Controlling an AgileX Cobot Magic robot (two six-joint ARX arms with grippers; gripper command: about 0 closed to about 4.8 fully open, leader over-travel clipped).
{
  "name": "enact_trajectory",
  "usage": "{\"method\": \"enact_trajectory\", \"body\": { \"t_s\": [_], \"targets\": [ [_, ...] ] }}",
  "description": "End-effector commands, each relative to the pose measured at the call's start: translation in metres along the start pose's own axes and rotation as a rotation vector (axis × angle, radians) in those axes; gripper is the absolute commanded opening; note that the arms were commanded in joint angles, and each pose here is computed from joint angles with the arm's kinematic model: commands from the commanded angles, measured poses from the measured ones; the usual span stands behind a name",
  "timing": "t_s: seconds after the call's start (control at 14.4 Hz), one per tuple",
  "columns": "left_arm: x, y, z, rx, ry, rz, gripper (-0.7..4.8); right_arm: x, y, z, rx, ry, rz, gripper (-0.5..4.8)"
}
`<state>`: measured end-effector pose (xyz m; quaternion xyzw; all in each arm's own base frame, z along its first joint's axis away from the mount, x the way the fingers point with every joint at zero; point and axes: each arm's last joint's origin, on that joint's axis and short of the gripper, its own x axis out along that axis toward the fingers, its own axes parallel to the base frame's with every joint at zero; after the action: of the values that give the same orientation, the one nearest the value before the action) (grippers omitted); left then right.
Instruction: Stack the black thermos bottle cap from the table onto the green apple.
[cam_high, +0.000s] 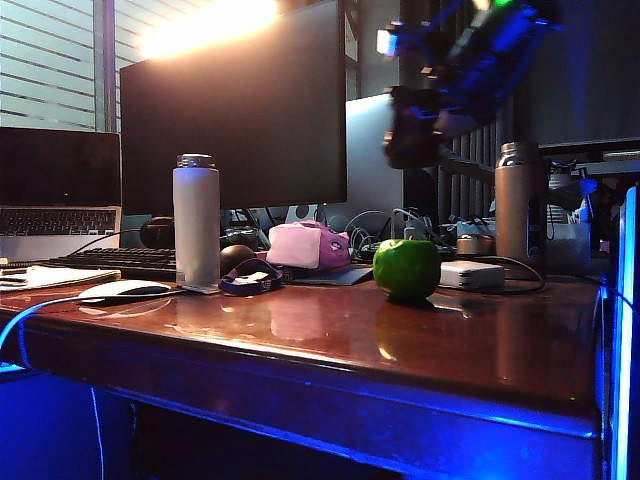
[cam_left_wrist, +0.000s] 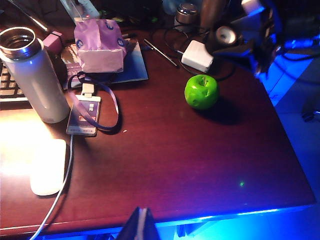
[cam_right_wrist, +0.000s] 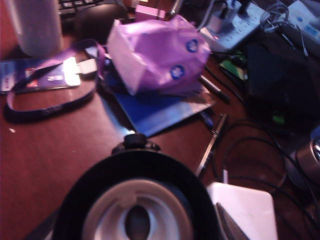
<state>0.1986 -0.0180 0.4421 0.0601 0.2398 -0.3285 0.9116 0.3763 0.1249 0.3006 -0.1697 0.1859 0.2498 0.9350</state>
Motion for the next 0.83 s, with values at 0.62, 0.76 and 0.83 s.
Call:
{"method": "enact_trajectory", "body": {
  "t_s": [0.62,0.76,0.83],
  "targets": [
    [-0.001,-0.001,0.001,0.014,-0.011,-0.003,-0.03,0.031,-0.024,-0.042,0.117,0.07,0.179,3.05],
    [-0.001,-0.001,0.001,0.014,-0.011,-0.003,-0.03,0.033,-0.025,-0.043,0.115,0.062,0.176,3.05],
    [-0.001,-0.001,0.001,0.014,-0.011,-0.003,-0.03,0.035,-0.025,-0.044,0.114,0.063,0.176,3.05]
  ]
}}
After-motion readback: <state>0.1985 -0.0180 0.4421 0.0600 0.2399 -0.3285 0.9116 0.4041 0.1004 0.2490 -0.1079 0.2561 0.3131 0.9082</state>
